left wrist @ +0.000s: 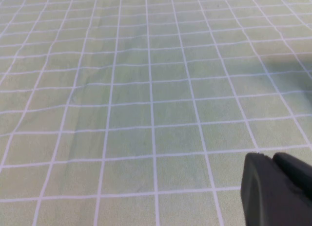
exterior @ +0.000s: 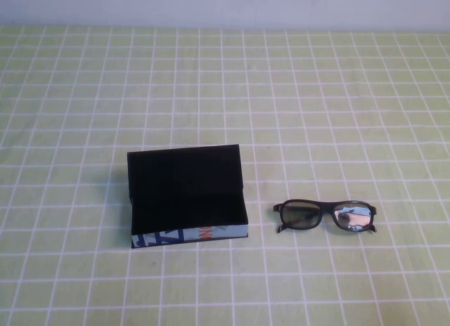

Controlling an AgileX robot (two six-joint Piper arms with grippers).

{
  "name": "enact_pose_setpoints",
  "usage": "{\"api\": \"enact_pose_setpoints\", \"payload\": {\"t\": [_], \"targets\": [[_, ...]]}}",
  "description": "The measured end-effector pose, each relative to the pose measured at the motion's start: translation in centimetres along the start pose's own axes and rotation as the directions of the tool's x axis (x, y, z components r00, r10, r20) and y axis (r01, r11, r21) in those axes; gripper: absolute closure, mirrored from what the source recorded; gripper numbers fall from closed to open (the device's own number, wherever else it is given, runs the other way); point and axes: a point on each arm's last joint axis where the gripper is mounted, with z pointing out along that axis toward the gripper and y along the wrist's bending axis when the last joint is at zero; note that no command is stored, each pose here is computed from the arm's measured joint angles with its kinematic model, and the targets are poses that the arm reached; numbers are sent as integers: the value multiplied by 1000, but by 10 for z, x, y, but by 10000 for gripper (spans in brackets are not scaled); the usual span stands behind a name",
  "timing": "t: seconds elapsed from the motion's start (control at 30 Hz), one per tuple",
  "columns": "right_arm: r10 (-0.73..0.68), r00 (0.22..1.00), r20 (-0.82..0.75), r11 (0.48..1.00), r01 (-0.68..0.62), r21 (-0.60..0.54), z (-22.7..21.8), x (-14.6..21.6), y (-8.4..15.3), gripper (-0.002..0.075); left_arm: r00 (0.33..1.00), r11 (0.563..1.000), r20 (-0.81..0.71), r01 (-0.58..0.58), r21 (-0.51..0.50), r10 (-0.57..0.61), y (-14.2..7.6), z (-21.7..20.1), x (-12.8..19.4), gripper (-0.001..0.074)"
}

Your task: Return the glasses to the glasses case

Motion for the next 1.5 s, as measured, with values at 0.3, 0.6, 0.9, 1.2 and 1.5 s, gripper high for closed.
{"api": "enact_pose_setpoints", "payload": {"t": [0.3,0.6,0.9,1.2,1.5], "targets": [[0,1000,0,1000,0,0,0,0,0,737,1000,1000,0,0,0,0,0,0,0,737],[0,1000,0,1000,0,0,0,0,0,737,1000,1000,0,0,0,0,0,0,0,737],[54,999,3,998,-54,-19,0,0,2,737,1000,1000,0,0,0,0,0,0,0,737],[127,992,4,991,-126,-46,0,-1,4,737,1000,1000,0,0,0,0,0,0,0,737],[531,828,181,846,-507,-167,-3,-22,4,737,1000,1000,0,0,0,0,0,0,0,737]]}}
